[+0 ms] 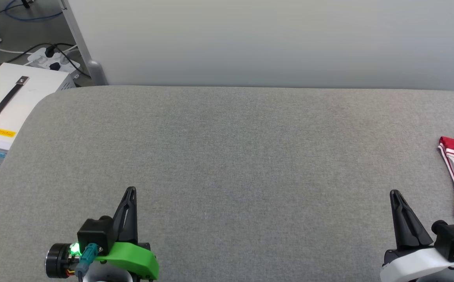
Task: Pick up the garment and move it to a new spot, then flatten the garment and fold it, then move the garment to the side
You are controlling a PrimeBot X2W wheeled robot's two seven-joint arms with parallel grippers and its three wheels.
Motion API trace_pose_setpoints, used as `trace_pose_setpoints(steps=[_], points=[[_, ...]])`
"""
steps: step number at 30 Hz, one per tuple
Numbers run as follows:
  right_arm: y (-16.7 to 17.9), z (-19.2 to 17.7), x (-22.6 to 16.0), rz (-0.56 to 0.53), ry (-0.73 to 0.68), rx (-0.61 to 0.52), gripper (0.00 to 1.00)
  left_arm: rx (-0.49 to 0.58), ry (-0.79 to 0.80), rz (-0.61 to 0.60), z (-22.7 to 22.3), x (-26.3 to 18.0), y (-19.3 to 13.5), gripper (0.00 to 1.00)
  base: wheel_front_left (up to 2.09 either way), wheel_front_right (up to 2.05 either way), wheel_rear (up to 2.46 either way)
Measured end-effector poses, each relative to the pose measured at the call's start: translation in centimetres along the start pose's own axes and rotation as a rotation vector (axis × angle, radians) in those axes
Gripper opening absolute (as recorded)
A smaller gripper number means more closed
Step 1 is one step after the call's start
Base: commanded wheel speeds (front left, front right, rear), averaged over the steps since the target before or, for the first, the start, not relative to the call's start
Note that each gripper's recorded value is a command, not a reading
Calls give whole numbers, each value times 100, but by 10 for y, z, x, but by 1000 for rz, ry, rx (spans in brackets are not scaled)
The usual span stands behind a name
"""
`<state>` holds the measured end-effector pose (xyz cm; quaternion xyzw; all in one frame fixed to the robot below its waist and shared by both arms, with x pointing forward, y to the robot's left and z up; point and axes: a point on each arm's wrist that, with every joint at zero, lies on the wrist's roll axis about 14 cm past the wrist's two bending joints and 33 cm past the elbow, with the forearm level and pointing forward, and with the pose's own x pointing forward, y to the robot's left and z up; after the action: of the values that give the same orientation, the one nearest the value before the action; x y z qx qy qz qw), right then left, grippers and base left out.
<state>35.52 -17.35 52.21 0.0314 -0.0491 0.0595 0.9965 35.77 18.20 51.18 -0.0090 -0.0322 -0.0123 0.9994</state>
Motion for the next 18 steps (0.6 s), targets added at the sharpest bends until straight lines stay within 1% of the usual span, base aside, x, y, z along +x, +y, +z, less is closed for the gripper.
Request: trace_pose_setpoints(steps=[18], points=[[2, 0, 3, 3, 21, -18, 0, 11, 15, -2, 2, 2, -1, 0, 0, 0, 0]])
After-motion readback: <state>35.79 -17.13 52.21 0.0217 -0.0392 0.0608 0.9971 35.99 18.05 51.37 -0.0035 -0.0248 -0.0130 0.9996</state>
